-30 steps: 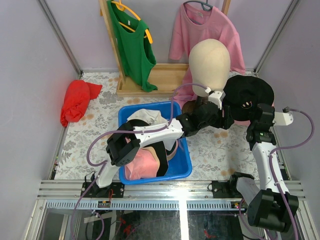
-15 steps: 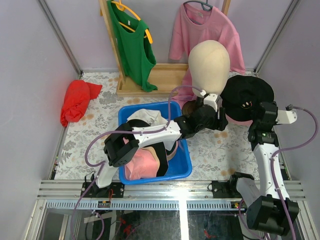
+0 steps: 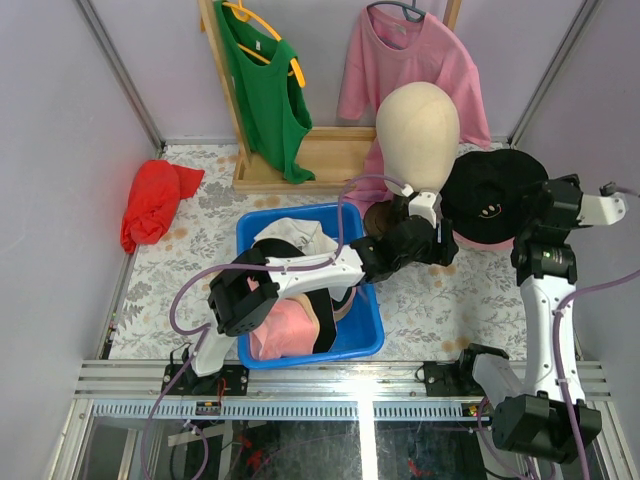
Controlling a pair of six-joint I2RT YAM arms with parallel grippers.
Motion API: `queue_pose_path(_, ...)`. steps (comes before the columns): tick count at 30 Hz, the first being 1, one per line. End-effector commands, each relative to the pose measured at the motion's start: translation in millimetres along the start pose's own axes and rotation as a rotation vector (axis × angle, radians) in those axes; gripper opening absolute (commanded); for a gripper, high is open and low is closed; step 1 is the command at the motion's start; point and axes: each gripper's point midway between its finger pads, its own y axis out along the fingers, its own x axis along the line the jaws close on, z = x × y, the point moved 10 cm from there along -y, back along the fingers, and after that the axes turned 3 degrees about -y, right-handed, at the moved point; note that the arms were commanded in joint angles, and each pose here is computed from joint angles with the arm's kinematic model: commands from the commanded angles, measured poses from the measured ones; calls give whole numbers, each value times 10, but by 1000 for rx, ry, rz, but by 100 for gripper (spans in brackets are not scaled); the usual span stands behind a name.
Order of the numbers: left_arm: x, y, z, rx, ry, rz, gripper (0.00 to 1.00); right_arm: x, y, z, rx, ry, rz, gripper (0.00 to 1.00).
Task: Stack the hats
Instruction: Stack the hat on the hat.
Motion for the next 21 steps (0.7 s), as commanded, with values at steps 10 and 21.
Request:
queue_pose_path(10,-135,113,-181,-97,-26,47,65,401,426,-472,-32,-49,-29,64)
queue_pose_path(21,41,178,-293,-100,-64,45,66,401,1030,-492,97,-14,-114,63)
